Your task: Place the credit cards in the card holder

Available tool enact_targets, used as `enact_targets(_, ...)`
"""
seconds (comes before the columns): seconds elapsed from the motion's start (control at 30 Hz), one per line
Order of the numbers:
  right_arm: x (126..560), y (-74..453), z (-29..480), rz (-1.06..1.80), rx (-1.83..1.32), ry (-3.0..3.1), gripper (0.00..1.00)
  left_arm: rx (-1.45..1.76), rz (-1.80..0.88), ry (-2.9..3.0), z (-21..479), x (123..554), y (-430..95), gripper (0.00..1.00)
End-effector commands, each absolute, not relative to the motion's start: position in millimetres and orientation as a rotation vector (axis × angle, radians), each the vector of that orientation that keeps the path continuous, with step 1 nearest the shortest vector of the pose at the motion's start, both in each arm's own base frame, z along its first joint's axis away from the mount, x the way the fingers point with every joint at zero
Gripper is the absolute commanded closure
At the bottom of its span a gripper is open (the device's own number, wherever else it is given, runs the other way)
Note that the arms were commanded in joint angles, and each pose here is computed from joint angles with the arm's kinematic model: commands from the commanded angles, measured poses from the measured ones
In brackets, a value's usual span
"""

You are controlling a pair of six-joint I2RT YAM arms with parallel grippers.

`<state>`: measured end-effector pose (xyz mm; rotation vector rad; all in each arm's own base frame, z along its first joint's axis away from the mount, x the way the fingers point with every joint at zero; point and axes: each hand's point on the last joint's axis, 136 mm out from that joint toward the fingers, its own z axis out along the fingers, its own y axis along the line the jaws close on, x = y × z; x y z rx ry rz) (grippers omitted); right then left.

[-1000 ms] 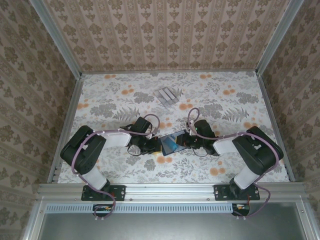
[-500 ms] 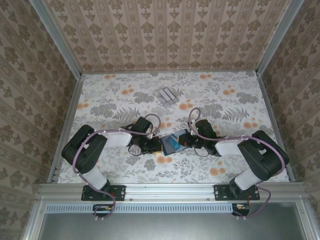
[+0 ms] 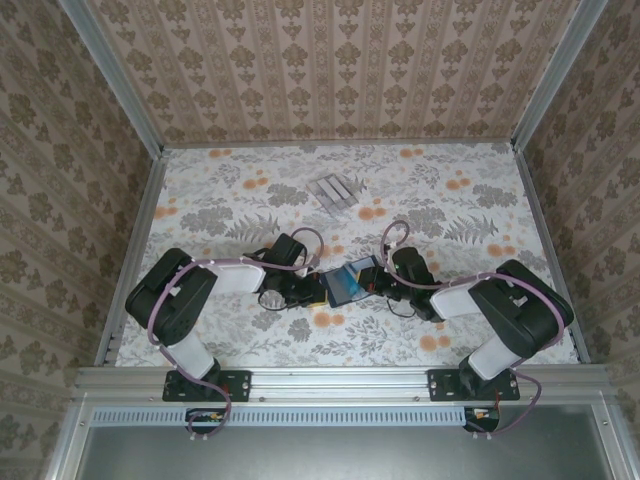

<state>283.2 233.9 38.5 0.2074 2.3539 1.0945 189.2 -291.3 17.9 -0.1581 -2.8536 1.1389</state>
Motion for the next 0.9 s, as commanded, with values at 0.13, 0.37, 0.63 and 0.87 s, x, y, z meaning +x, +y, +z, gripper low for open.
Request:
enact_targets(0.13, 269, 239, 24, 1.077, 0.242, 2.397, 0.96, -0.141, 1.105, -2.854, 5, 186, -294, 0.99)
enact_targets(0.37, 254, 232, 18, 0.982, 0.123, 2.485, 0.8, -0.144, 1.1, -2.864, 7, 189, -291, 0.99)
enact_targets(0.63, 259, 224, 31, 0.861, -0.05, 2.538, 0.65, -0.152, 1.1, -2.868, 9, 191, -288, 0.99)
enact_targets(0.87, 263, 221, 36, 0.768, -0.157, 2.583, 0.58, -0.137, 1.114, -2.879, 12, 196, -287, 0.98)
